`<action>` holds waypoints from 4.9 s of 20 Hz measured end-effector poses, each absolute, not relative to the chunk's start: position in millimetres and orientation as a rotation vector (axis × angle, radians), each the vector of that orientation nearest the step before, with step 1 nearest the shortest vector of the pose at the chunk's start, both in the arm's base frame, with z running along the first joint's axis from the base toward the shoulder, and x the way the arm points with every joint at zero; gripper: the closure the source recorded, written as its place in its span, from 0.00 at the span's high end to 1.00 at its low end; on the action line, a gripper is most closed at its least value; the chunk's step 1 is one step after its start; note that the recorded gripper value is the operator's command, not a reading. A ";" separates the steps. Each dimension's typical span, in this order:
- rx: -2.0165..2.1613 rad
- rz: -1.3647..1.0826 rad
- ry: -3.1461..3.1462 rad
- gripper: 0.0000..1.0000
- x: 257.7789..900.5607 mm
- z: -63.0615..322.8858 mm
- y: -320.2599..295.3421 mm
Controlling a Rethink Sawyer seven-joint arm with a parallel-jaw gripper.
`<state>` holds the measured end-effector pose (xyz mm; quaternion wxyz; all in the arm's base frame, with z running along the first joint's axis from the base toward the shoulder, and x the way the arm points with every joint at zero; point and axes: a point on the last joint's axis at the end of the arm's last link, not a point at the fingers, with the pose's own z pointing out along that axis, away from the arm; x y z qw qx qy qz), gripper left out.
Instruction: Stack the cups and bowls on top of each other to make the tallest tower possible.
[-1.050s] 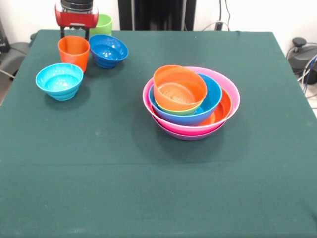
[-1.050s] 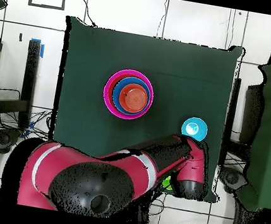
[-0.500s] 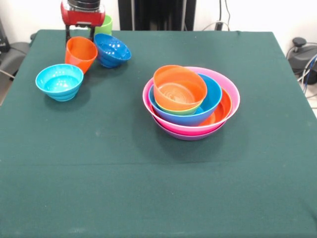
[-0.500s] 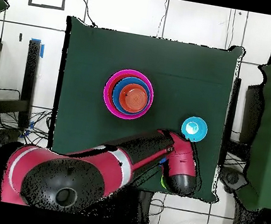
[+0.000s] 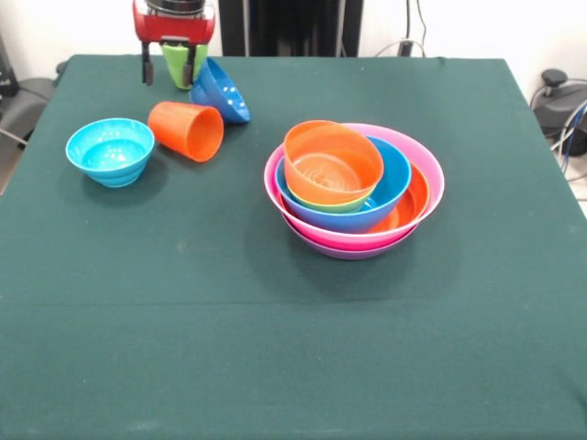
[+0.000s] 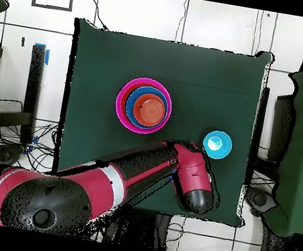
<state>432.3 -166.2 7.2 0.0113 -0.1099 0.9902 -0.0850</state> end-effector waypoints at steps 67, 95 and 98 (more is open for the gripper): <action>-0.056 -0.286 2.949 1.00 350.8 39.4 -187.6; -0.003 -0.283 2.978 1.00 336.1 34.7 -219.2; -0.001 -0.273 2.979 1.00 337.6 28.7 -221.3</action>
